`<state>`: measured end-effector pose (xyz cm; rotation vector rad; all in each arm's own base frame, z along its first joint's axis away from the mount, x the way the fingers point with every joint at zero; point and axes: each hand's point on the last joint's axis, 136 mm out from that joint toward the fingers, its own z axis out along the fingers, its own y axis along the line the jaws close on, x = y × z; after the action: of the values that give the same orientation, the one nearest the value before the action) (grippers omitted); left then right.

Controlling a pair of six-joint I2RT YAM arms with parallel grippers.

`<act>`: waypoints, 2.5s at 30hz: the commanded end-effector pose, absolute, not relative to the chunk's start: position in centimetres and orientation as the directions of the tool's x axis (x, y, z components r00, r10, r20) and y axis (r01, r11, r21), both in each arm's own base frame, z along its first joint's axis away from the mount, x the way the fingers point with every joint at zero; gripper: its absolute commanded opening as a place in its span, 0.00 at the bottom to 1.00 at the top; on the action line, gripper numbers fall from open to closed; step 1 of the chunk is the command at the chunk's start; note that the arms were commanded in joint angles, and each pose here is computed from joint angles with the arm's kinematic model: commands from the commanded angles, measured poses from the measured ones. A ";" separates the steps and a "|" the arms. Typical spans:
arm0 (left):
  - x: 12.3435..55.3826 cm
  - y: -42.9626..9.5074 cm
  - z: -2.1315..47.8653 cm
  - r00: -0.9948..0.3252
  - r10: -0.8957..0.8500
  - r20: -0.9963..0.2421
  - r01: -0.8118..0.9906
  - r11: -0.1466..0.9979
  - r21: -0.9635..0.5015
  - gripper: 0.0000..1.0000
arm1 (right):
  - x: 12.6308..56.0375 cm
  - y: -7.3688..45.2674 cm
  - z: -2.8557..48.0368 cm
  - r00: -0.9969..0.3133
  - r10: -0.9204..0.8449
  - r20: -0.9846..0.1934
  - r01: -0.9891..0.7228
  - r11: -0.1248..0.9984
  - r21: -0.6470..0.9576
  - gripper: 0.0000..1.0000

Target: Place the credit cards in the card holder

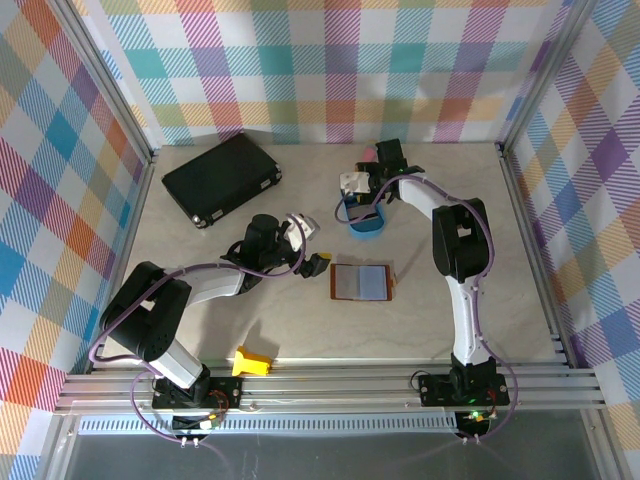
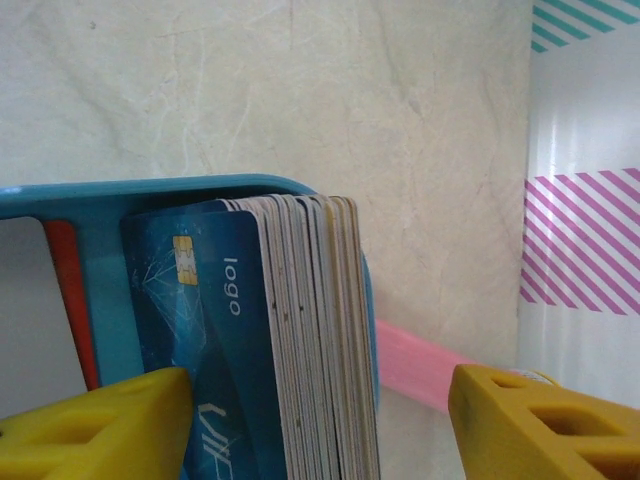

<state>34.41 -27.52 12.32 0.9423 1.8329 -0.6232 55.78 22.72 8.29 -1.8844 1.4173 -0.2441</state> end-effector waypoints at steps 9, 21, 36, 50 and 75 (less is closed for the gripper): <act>34.5 -27.6 13.0 -0.208 0.324 -0.923 0.832 0.555 0.008 0.95 | 56.1 23.4 10.7 0.365 -0.878 -0.310 -0.737 -0.069 -0.672 0.56; 34.4 -27.8 12.6 -0.216 0.322 -0.922 0.836 0.548 -0.005 0.96 | 56.1 23.3 11.0 0.356 -0.882 -0.309 -0.742 -0.065 -0.667 0.33; 34.2 -28.1 12.5 -0.226 0.314 -0.922 0.844 0.537 -0.024 0.97 | 55.4 23.1 11.9 0.353 -0.882 -0.312 -0.752 -0.069 -0.656 0.21; 33.5 -28.8 13.0 -0.214 0.306 -0.927 0.851 0.524 -0.023 0.98 | 51.7 22.5 17.8 0.337 -0.871 -0.357 -0.746 -0.015 -0.666 0.14; 32.9 -29.2 13.0 -0.192 0.315 -0.929 0.848 0.530 0.005 0.99 | 51.9 23.7 12.7 0.343 -0.886 -0.313 -0.752 -0.059 -0.657 0.77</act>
<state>33.14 -28.90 13.20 0.9700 1.7727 -0.6531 50.58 22.96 11.80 -1.8257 1.5230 -0.1709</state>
